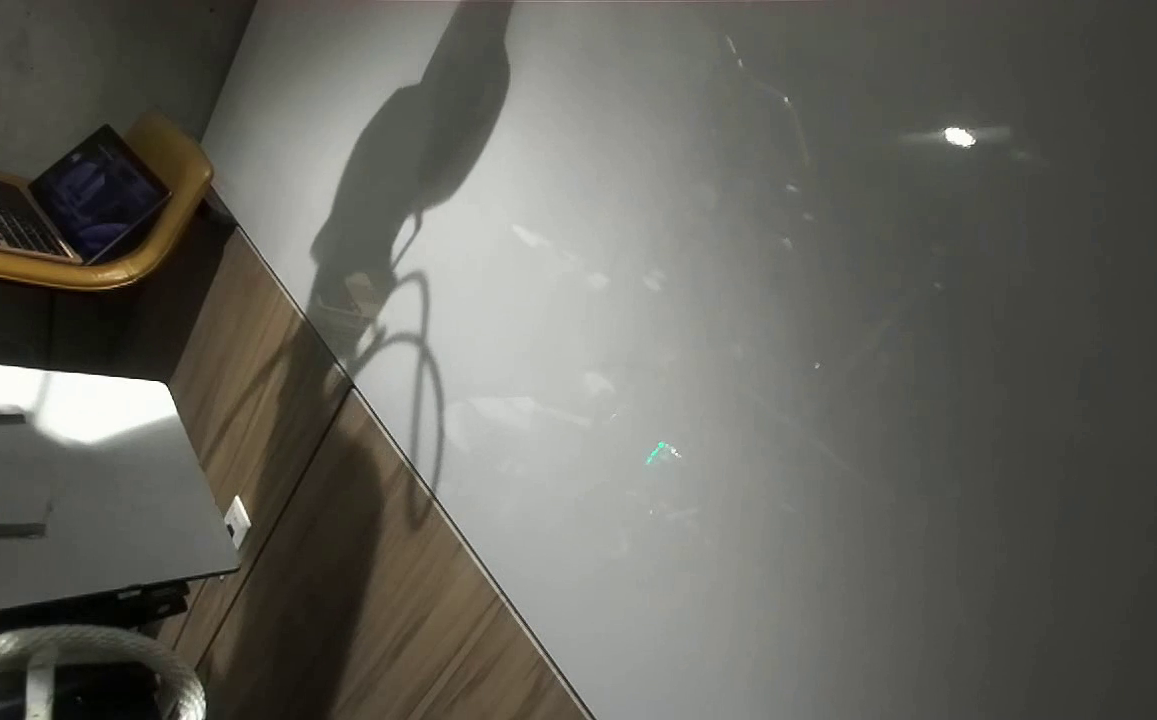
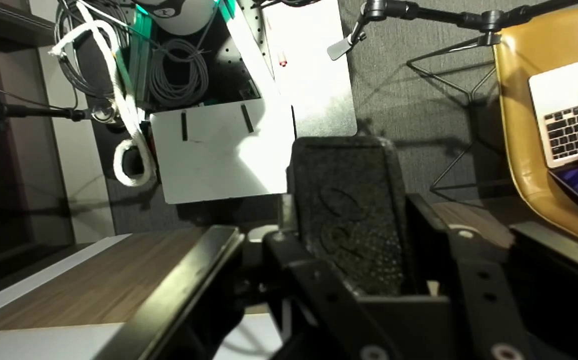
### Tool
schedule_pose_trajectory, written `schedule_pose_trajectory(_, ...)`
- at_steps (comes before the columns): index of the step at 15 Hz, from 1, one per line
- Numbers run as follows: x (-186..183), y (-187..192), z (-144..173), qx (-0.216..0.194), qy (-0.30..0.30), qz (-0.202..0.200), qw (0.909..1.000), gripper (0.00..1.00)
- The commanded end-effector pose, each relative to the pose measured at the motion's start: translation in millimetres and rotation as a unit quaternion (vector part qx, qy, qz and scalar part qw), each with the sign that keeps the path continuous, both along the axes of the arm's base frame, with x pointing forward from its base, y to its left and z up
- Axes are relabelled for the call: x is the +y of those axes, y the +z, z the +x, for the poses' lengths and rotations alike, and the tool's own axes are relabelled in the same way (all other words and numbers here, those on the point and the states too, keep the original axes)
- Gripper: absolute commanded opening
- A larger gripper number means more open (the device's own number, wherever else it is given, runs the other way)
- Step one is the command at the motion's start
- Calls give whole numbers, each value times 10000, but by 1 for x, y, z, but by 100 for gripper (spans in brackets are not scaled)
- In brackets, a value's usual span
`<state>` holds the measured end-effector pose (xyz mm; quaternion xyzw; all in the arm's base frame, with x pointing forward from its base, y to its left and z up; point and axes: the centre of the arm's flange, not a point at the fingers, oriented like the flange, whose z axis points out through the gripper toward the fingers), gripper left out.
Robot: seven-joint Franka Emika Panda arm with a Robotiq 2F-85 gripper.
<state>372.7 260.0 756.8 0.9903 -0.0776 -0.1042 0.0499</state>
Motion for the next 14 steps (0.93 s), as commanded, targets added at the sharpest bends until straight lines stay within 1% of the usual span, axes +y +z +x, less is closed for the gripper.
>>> schedule_pose_trajectory(1, -46, -45, -54, -251, 111, -275, 9992, 29)
schedule_pose_trajectory(4, -73, -57, -68, -618, 456, -728, 9944, 29)
schedule_pose_trajectory(7, -97, -74, -78, -982, 859, -981, 9866, 29)
schedule_pose_trajectory(10, -120, -95, -82, -1317, 1167, -1016, 9791, 29)
schedule_pose_trajectory(14, -163, -128, -81, -1637, 1370, -904, 9728, 29)
